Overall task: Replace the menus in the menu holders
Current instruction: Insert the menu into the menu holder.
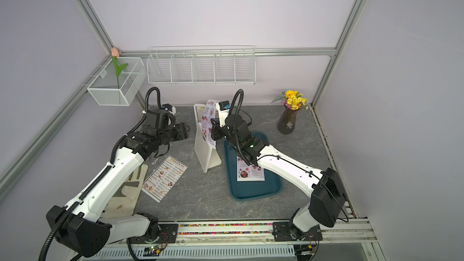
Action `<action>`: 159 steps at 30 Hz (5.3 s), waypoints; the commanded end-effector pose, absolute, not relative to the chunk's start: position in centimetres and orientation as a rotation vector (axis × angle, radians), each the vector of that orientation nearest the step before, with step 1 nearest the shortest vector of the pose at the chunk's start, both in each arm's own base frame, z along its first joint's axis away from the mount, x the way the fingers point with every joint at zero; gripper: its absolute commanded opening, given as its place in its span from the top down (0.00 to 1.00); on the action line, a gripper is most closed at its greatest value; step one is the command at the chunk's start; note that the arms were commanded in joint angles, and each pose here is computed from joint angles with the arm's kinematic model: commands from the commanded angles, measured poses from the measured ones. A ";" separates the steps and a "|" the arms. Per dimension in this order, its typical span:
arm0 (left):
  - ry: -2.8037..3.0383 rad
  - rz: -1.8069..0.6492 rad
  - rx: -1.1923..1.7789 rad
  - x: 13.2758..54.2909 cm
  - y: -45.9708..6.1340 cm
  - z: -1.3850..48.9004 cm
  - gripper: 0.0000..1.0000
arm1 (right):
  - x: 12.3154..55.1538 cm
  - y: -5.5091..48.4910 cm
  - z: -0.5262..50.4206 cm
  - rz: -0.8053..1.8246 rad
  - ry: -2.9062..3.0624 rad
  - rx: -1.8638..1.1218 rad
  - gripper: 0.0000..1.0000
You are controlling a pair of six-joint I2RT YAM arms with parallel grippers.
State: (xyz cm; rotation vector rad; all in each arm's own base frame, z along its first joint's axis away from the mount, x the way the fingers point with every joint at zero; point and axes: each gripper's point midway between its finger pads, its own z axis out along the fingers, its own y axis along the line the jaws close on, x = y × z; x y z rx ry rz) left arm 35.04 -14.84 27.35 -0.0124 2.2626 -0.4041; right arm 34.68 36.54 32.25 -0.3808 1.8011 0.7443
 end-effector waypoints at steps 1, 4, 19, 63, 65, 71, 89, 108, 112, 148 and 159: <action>2.256 -0.421 0.015 35.0 -15.3 28.3 0.36 | 35.2 36.9 31.9 0.739 1.760 -0.407 0.94; 2.254 -0.420 0.020 35.0 -15.3 28.4 0.36 | 35.4 37.0 31.8 0.736 1.740 -0.401 0.94; 2.220 -0.416 0.019 35.4 -15.2 29.1 0.36 | 36.4 37.7 30.7 0.687 1.610 -0.426 0.94; 2.213 -0.412 0.010 36.0 -15.4 29.0 0.36 | 33.6 37.5 30.4 0.696 1.441 -0.422 0.88; 2.213 -0.418 0.013 36.0 -15.5 28.9 0.36 | 33.2 37.6 30.4 0.717 1.445 -0.429 0.87; 2.209 -0.419 0.011 36.0 -15.4 29.0 0.35 | 32.1 38.1 30.1 0.746 1.478 -0.462 0.85; 2.190 -0.446 0.002 35.8 -15.6 29.2 0.35 | 30.2 38.0 27.4 0.689 1.641 -0.531 0.79; 2.184 -0.454 -0.003 35.9 -15.7 29.6 0.35 | 31.1 35.7 27.1 0.721 1.742 -0.542 0.68; 2.187 -0.446 -0.006 36.0 -15.6 29.5 0.35 | 32.5 35.4 27.5 0.755 1.735 -0.543 0.62; 2.190 -0.423 -0.012 35.8 -15.2 29.0 0.36 | 35.7 35.4 32.6 1.182 1.607 -0.494 0.43; 2.185 -0.413 -0.014 35.6 -14.9 29.2 0.36 | 37.5 35.1 33.1 1.177 1.692 -0.459 0.66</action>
